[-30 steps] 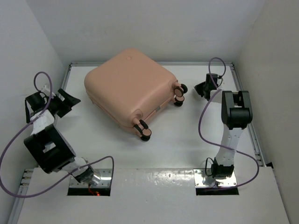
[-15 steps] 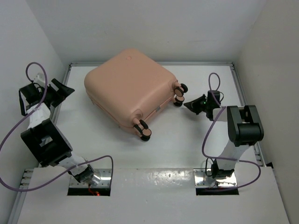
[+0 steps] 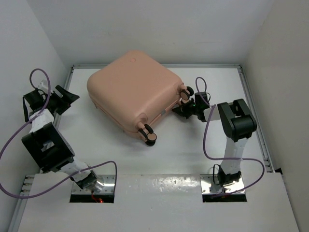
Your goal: Pack the luggage
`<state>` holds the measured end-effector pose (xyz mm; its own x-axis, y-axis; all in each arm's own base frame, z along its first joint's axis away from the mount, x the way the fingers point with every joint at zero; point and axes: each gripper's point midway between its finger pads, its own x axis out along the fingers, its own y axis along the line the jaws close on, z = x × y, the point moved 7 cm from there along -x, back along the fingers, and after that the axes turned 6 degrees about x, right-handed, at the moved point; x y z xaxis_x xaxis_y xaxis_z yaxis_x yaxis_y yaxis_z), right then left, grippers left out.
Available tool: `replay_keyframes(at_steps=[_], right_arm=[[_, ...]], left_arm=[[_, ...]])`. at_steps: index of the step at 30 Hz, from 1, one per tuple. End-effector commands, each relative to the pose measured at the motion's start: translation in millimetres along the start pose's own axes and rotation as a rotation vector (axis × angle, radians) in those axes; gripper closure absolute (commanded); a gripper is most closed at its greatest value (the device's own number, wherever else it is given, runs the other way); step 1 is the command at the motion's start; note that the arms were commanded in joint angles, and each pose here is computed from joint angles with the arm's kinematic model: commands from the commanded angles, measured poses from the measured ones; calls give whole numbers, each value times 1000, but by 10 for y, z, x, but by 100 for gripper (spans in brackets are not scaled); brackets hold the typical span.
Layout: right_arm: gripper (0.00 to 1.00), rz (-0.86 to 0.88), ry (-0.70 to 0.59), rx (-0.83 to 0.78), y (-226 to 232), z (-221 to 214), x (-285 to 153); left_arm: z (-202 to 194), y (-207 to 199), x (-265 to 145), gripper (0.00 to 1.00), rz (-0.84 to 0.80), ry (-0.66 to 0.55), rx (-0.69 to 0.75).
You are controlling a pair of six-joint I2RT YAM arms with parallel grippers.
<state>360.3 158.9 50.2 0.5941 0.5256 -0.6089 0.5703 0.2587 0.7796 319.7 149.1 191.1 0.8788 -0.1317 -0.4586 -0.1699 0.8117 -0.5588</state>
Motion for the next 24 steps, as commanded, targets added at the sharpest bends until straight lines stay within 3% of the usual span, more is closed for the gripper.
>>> replay_keyframes(at_steps=[1, 8, 21, 24], right_arm=[[100, 12, -91, 38, 116, 259, 141], [100, 46, -139, 46, 322, 556, 414], [100, 160, -370, -18, 982, 2013, 855], [100, 204, -398, -59, 1134, 2205, 764]], left_arm=[[64, -72, -35, 14, -15, -36, 19], [39, -51, 22, 14, -10, -26, 17], [300, 52, 342, 14, 122, -37, 102], [478, 50, 432, 14, 146, -51, 127]])
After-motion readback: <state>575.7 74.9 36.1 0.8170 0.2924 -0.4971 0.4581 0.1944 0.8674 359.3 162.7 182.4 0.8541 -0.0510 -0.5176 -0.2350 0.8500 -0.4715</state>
